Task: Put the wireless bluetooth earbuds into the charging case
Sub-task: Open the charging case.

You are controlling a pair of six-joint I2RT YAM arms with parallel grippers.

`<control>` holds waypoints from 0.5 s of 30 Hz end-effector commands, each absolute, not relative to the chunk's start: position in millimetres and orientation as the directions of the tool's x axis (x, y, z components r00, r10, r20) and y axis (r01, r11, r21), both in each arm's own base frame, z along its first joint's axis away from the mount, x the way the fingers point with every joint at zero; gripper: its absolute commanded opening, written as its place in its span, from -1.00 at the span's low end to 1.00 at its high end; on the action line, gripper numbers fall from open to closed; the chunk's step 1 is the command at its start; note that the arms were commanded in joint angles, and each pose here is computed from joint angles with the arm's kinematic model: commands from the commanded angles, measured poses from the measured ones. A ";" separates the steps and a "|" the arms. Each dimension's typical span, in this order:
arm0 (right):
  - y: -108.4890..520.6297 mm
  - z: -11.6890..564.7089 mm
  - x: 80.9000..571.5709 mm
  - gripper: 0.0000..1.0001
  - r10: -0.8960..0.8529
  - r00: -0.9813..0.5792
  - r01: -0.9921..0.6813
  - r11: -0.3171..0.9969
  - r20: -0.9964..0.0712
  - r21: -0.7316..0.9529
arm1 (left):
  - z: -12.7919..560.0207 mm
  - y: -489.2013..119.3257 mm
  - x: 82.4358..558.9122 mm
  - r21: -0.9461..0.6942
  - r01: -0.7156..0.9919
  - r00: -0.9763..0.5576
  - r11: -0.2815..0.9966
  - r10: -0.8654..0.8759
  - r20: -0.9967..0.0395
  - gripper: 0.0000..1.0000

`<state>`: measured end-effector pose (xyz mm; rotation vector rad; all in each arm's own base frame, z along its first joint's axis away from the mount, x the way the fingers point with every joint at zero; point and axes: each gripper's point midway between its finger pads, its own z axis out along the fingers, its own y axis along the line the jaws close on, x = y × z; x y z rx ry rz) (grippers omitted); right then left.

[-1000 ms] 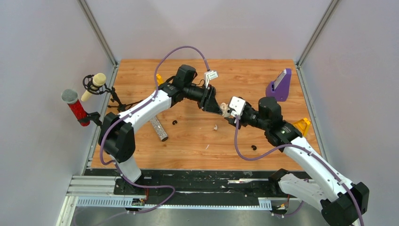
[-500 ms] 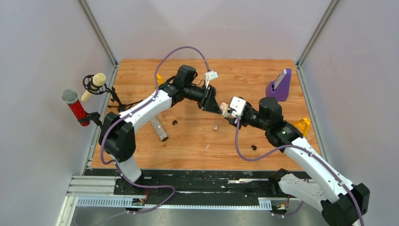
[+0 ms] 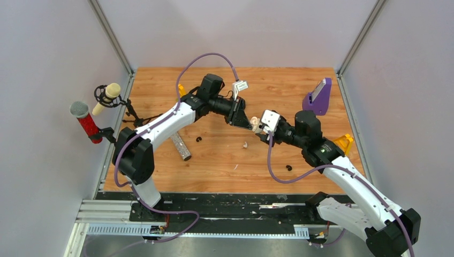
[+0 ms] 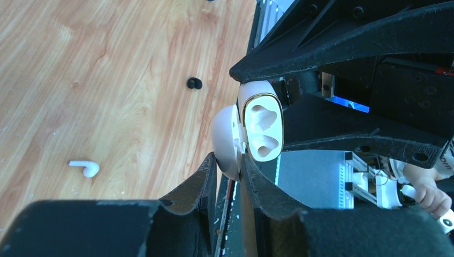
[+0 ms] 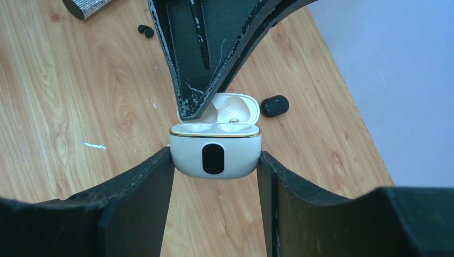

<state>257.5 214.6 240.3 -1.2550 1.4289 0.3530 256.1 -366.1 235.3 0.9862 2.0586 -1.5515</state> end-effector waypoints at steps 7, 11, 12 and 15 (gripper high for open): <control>223.9 250.7 257.3 -0.76 -0.445 0.248 -0.825 0.369 -0.861 -0.429 | 255.5 -370.2 255.2 -0.659 0.747 -0.652 0.087 0.289 -0.701 -0.72; 224.2 250.5 257.4 -0.01 -0.447 0.252 -0.824 0.366 -0.858 -0.432 | 258.5 -369.9 254.5 -0.657 0.749 -0.650 0.083 0.287 -0.704 -0.80; 224.2 250.0 257.7 0.17 -0.448 0.250 -0.824 0.367 -0.858 -0.431 | 259.5 -370.0 254.0 -0.656 0.751 -0.648 0.081 0.286 -0.706 -0.81; 224.0 249.5 258.2 0.71 -0.449 0.245 -0.824 0.370 -0.859 -0.428 | 260.9 -369.3 253.9 -0.653 0.753 -0.646 0.084 0.284 -0.708 -0.85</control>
